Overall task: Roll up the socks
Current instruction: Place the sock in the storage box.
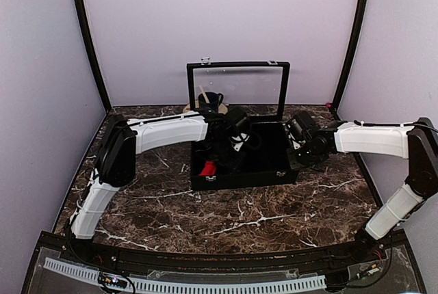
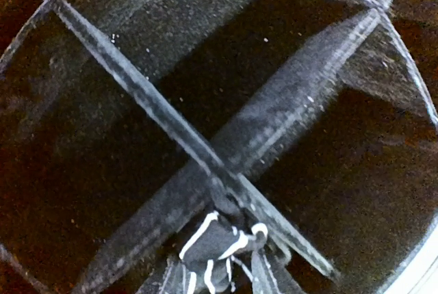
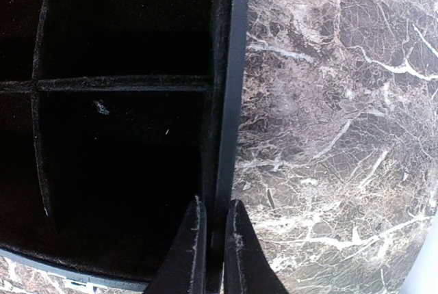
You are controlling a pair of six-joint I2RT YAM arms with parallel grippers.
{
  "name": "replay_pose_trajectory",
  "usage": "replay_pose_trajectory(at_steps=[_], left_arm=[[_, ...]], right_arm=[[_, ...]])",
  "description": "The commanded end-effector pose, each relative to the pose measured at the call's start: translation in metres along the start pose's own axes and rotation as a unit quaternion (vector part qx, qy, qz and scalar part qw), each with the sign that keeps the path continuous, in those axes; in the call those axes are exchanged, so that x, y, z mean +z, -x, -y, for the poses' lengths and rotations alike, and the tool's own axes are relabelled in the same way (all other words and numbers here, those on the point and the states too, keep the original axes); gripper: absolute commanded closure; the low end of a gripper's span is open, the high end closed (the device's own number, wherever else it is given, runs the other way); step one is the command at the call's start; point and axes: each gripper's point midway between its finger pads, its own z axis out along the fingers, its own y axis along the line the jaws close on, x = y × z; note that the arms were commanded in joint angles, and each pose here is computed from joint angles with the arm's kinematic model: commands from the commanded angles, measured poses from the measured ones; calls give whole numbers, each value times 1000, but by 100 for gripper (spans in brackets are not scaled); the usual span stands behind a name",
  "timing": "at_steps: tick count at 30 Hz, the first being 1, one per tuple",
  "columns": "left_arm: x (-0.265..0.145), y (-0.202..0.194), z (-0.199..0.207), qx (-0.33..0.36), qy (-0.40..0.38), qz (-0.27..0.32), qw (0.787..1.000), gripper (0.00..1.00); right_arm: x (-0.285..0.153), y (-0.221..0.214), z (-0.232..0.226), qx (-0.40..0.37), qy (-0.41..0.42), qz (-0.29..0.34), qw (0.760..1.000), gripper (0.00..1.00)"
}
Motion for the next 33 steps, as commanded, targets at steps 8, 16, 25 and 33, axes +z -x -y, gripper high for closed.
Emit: replay_pose_trajectory(at_steps=[8, 16, 25, 33], left_arm=[[-43, -17, 20, 6, -34, -22, 999, 63], [-54, -12, 21, 6, -38, -12, 999, 63], [-80, 1, 26, 9, -53, 14, 998, 62], [-88, 5, 23, 7, -45, 27, 999, 61]], right_arm=[[15, -26, -27, -36, 55, -59, 996, 100], [16, -26, -27, -35, 52, -61, 996, 100], [15, -25, -26, -32, 50, -60, 996, 100], [14, -26, -25, -28, 50, -60, 997, 100]])
